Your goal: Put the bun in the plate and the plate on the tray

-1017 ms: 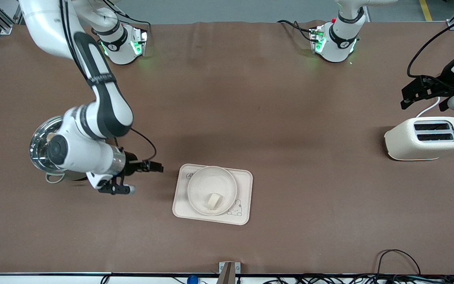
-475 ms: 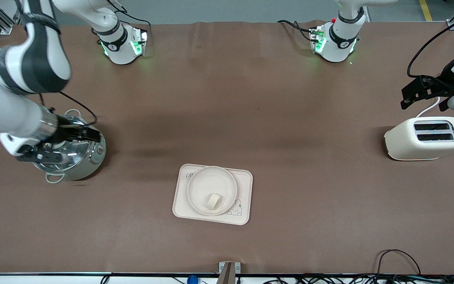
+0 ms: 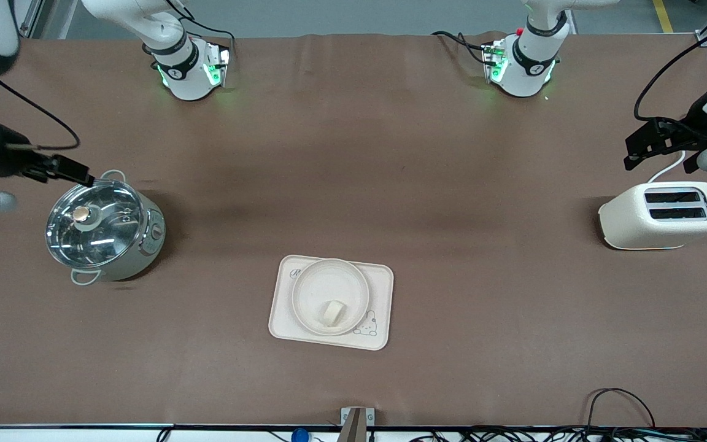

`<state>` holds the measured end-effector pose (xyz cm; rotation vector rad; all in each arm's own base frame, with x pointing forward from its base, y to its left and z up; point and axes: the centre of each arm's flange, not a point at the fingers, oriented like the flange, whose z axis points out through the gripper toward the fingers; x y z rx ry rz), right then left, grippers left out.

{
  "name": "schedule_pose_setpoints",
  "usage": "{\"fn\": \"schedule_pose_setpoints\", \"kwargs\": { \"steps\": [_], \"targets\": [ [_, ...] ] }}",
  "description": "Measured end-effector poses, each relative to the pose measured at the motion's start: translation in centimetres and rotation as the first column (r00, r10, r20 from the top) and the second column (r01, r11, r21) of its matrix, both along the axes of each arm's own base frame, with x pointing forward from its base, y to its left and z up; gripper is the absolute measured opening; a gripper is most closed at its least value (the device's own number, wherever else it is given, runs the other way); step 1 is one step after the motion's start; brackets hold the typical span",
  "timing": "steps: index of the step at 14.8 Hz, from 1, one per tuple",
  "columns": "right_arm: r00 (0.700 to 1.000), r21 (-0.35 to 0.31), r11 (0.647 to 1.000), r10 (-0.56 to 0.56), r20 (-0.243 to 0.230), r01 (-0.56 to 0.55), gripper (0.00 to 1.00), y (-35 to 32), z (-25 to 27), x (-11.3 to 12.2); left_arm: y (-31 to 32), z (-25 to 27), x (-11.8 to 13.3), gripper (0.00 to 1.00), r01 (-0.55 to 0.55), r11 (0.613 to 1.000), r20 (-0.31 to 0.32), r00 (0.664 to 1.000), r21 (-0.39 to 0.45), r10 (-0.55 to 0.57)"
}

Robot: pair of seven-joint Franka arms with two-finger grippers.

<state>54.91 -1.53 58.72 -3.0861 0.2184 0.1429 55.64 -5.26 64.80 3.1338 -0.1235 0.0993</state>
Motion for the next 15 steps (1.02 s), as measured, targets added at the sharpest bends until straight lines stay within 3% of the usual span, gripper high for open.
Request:
{"fn": "schedule_pose_setpoints", "kwargs": {
  "steps": [6,15],
  "targets": [
    [0.994,-0.062,0.996,0.075,0.074,-0.071,1.00,-4.9,6.1,-4.3,0.0,0.0,0.0,1.00,-0.001,1.000,0.000,1.000,0.000,0.001],
    [0.993,-0.071,0.993,0.094,0.065,-0.090,1.00,-4.1,6.2,-4.5,0.1,0.0,0.0,1.00,-0.001,1.000,0.000,1.000,0.000,0.001]
  ]
}}
